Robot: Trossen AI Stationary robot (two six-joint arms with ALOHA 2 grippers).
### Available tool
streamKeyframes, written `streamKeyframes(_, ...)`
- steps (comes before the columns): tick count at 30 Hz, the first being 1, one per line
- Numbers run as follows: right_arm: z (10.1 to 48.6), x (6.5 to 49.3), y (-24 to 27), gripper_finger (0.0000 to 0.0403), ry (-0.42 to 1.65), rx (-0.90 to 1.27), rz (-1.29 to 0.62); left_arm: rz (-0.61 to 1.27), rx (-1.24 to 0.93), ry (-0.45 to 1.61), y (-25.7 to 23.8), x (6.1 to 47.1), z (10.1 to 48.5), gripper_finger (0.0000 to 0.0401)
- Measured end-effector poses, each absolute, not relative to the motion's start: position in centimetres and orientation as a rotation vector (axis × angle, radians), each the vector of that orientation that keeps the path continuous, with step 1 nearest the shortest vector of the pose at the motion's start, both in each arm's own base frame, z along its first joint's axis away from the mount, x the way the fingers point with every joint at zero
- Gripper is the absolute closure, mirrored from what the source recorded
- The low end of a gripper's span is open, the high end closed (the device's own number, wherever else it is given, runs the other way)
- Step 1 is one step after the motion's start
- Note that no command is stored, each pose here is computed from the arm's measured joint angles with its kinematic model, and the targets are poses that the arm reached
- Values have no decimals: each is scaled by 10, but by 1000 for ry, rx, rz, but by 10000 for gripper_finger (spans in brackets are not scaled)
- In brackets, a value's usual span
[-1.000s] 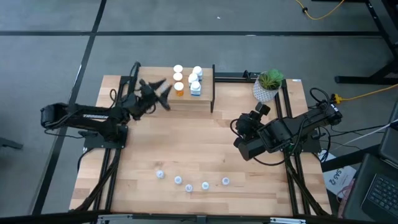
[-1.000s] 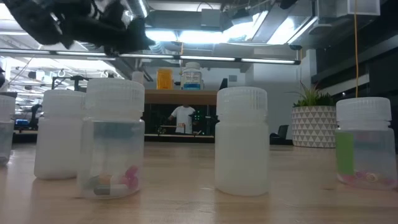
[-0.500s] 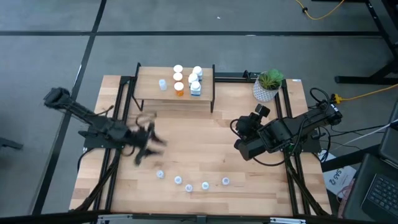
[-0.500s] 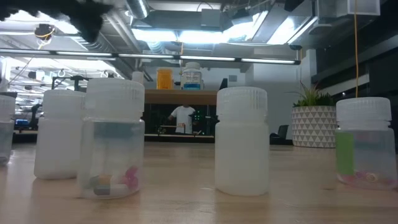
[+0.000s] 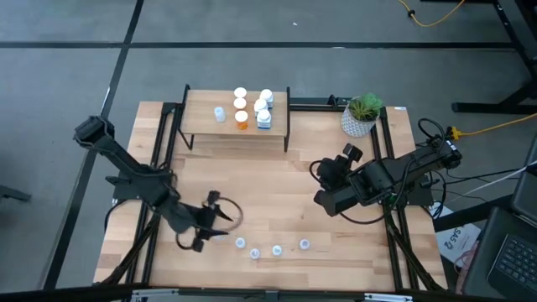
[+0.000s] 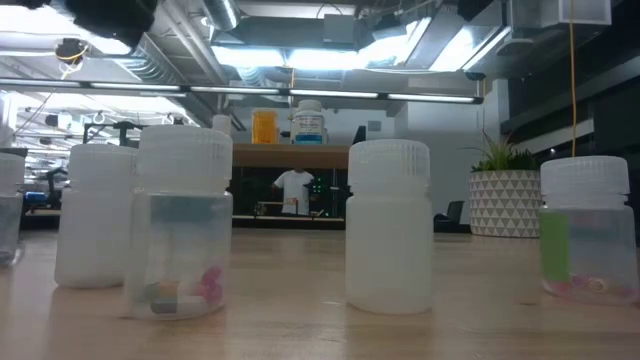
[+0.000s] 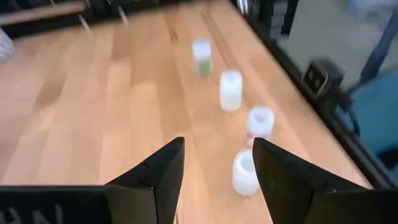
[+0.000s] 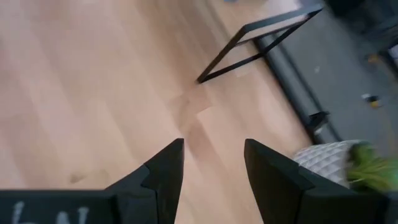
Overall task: Pick and place medicine bottles onto shelf by color
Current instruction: Put the transparent pill bottle on the shelf aligned with the transparent pill bottle
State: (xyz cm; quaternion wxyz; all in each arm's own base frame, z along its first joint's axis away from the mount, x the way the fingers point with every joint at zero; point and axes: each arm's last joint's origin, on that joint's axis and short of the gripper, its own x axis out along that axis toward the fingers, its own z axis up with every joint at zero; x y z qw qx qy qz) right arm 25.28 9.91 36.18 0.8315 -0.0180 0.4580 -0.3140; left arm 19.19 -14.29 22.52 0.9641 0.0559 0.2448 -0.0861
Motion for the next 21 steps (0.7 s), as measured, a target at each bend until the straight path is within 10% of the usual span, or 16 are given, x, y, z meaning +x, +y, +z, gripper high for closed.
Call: streamKeyframes(21, 361, 254, 140, 231, 1053, 147, -292, -168, 43, 1012, -189, 275, 198, 218)
